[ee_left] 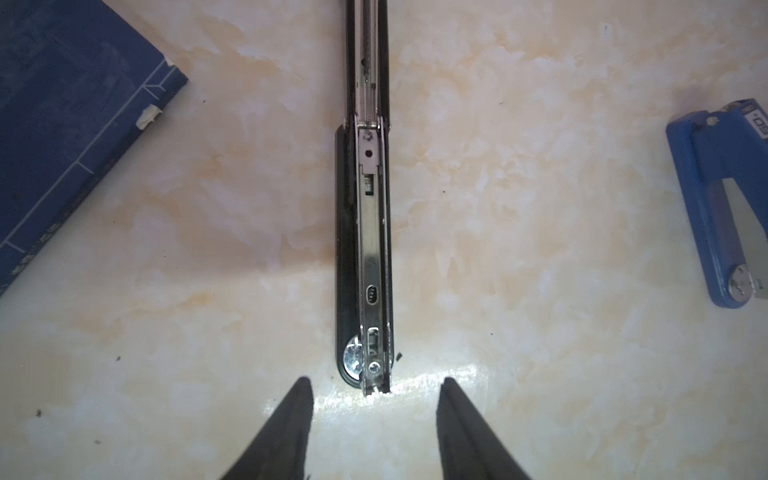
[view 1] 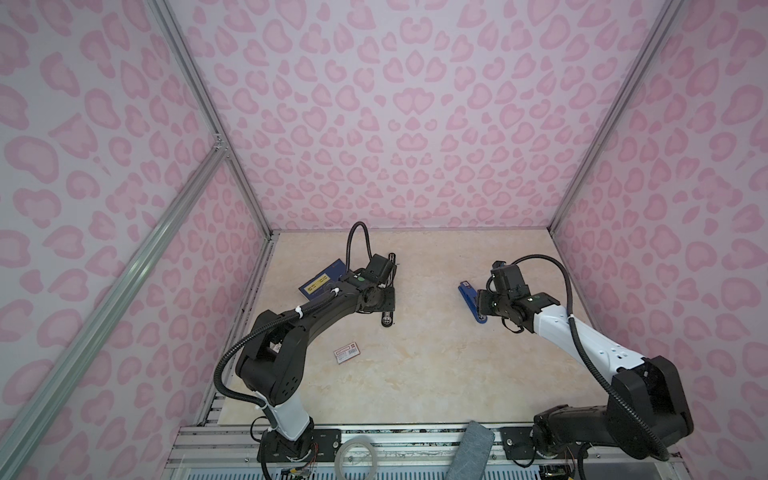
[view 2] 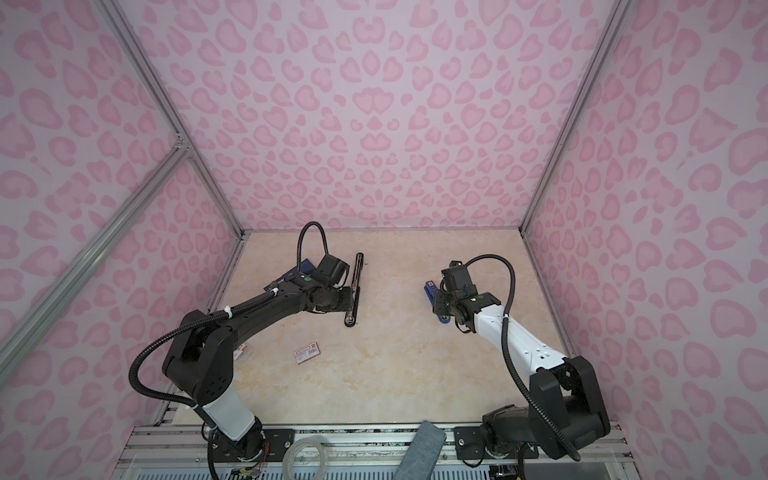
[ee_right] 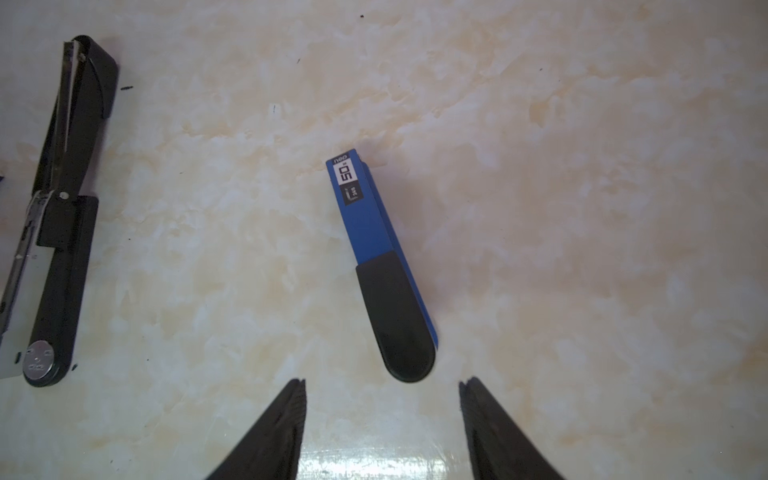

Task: Load the staples into the stapler
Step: 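Grasp the blue stapler's top with the right gripper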

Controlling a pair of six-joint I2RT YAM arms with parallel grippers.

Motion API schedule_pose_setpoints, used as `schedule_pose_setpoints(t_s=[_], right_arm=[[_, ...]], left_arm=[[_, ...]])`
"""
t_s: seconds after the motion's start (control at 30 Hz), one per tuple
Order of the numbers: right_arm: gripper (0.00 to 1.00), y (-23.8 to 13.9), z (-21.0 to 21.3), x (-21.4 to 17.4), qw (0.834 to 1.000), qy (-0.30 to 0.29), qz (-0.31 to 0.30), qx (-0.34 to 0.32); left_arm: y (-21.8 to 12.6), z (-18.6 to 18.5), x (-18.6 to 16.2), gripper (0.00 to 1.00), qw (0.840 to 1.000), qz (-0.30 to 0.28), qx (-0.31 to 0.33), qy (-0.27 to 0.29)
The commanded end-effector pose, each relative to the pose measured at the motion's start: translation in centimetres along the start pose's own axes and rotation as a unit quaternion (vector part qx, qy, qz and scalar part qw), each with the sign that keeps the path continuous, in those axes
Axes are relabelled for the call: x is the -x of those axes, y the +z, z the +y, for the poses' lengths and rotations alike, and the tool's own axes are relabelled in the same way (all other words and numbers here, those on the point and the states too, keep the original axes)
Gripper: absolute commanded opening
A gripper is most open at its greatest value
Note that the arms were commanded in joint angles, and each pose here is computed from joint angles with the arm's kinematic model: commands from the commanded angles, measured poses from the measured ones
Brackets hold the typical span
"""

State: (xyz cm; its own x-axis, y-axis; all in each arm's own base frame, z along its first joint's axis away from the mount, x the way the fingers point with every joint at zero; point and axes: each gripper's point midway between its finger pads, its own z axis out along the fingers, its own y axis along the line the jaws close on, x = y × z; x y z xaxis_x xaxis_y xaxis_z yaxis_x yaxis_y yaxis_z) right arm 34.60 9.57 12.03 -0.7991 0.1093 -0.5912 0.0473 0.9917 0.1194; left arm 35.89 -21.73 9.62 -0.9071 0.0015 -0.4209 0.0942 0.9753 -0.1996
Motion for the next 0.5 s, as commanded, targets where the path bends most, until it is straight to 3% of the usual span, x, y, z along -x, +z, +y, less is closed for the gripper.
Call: schedule_pose_setpoints(t_s=[0.0,0.3,0.47], right_arm=[[0.61,3.8,-0.2,0.3,0.998,-0.029,0.043,-0.024],[0.59,7.3,0.5,-0.7,0.996,-0.045,0.080,-0.021],[0.47,8.0,1.0,-1.5,0.994,-0.056,0.094,-0.015]], left_arm=[[-0.1,0.2,-1.4,0.52,1.000,0.003,-0.018,-0.005],[-0.1,0.5,-2.5,0.52,1.000,0.008,-0.025,-0.013],[-0.4,0.1,-2.2,0.52,0.999,0.004,-0.034,-0.013]])
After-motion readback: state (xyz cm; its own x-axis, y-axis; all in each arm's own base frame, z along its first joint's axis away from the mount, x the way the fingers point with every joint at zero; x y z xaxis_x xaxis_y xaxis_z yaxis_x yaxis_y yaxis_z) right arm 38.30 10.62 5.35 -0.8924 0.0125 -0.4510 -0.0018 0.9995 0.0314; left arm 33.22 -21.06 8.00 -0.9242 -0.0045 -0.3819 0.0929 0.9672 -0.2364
